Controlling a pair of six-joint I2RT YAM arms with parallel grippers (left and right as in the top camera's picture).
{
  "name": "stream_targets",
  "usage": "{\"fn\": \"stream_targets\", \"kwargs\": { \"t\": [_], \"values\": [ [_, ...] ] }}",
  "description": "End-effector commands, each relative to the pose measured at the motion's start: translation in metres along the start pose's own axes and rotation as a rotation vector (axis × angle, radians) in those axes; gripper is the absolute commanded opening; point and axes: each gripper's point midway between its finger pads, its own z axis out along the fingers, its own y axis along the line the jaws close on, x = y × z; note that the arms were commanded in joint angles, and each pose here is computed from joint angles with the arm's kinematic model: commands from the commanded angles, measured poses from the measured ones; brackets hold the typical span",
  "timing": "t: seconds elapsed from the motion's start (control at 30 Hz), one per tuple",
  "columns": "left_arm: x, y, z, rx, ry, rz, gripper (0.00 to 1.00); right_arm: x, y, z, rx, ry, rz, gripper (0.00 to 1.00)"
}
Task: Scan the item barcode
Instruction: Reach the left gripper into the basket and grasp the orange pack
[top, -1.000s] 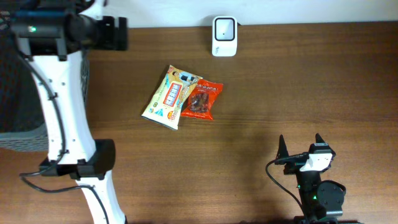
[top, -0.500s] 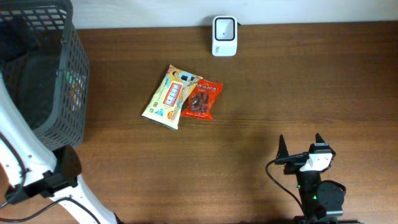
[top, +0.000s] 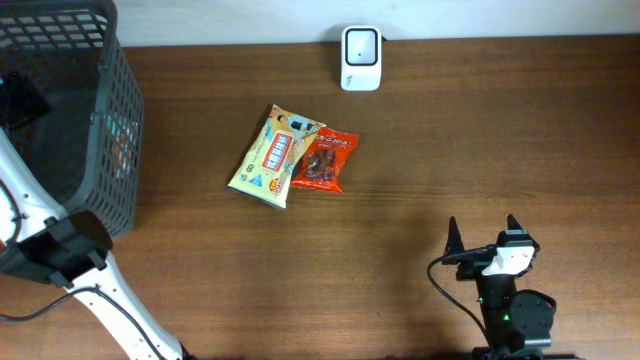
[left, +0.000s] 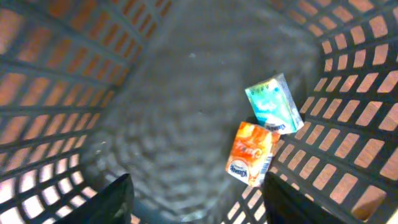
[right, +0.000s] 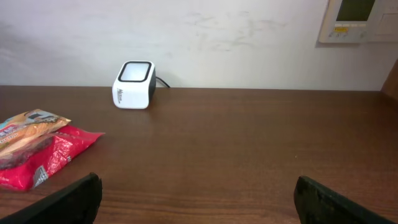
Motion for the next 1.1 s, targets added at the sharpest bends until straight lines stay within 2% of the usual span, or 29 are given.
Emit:
{"fn": "stream_targets", "kwargs": {
  "t": [0.0, 0.1, 0.3, 0.4, 0.73, 1.07],
  "values": [
    [0.009, -0.016, 0.023, 0.092, 0.071, -0.011, 0.81, 0.003, -0.003, 0.0, 0.015, 0.008, 0.005, 0.98],
    [0.017, -0.015, 0.044, 0.079, 0.13, -0.01, 0.77, 0.003, -0.003, 0.0, 0.015, 0.008, 0.005, 0.98],
    [0.033, -0.002, 0.071, 0.007, 0.218, -0.011, 0.8, 0.003, -0.003, 0.0, 0.015, 0.008, 0.005, 0.98],
    [0.039, -0.004, 0.078, 0.01, 0.247, -0.009, 0.72, 0.003, -0.003, 0.0, 0.015, 0.008, 0.005, 0.98],
    [0.074, -0.027, 0.121, 0.077, 0.391, 0.008, 0.72, 0.003, -0.003, 0.0, 0.015, 0.008, 0.005, 0.98],
    [0.09, -0.045, 0.145, 0.085, 0.43, 0.075, 0.73, 0.003, -0.003, 0.0, 0.015, 0.008, 0.005, 0.98]
  ]
}}
